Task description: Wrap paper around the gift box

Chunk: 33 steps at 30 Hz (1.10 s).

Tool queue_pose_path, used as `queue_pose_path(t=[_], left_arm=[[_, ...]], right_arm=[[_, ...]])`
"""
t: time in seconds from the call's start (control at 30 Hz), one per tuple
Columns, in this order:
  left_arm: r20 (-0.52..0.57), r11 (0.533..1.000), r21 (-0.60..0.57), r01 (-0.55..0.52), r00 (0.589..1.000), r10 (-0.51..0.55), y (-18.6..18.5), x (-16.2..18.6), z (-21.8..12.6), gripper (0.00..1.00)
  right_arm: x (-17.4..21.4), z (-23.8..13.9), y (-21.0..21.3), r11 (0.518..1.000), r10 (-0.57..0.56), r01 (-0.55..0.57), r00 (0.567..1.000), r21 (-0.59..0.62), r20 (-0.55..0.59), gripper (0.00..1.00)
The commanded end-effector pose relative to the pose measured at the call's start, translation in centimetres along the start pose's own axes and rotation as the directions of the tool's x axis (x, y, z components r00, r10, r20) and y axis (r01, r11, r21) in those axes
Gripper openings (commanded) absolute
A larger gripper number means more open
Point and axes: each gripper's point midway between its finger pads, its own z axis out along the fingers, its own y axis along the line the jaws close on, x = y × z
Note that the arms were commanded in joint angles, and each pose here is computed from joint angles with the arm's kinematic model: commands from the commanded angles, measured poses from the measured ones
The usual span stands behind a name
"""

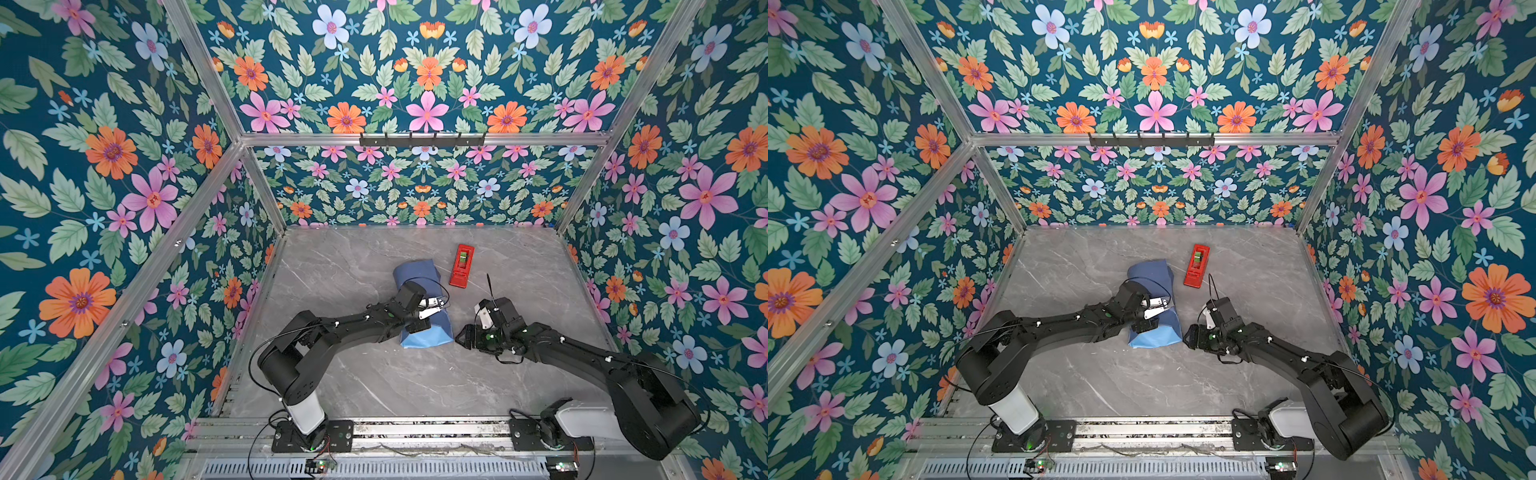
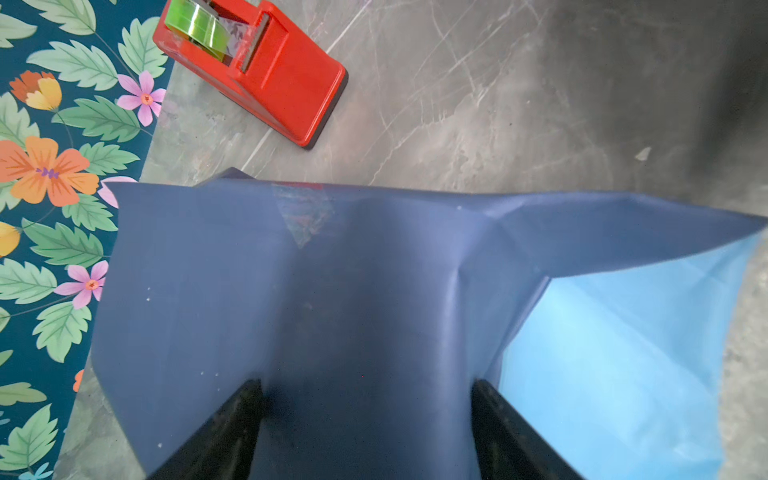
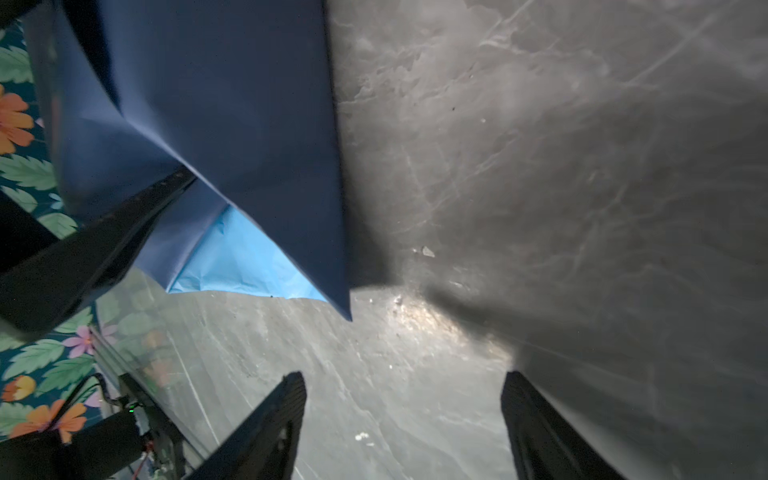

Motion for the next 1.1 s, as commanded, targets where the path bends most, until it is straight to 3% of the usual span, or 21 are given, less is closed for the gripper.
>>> queue_pose_path(t=[0.0,0.37,0.6,1.07], left_arm=[[-0.046,0.999,0.038,-0.016,0.999,0.017,-1.2,1.6,0.1,0.80],[-0.049,0.999,0.037,-0.024,0.998,0.026,-1.4,1.9,0.3,0.80],[-0.055,0.999,0.041,-0.029,0.998,0.031,-1.5,2.0,0.4,0.80],[-0.052,0.999,0.042,-0.026,0.998,0.029,-1.4,1.9,0.1,0.80]], right_arm=[[-1.3,0.3,2.1,0.994,0.032,-0.028,0.999,-0.102,0.044,0.71],[-3.0,3.1,3.3,0.989,0.010,0.000,0.998,-0.151,0.065,0.64],[-2.8,4.4,4.8,0.982,-0.021,0.032,0.998,-0.188,0.060,0.52],[-3.6,3.1,5.3,0.979,-0.061,0.086,0.989,-0.184,0.138,0.43]])
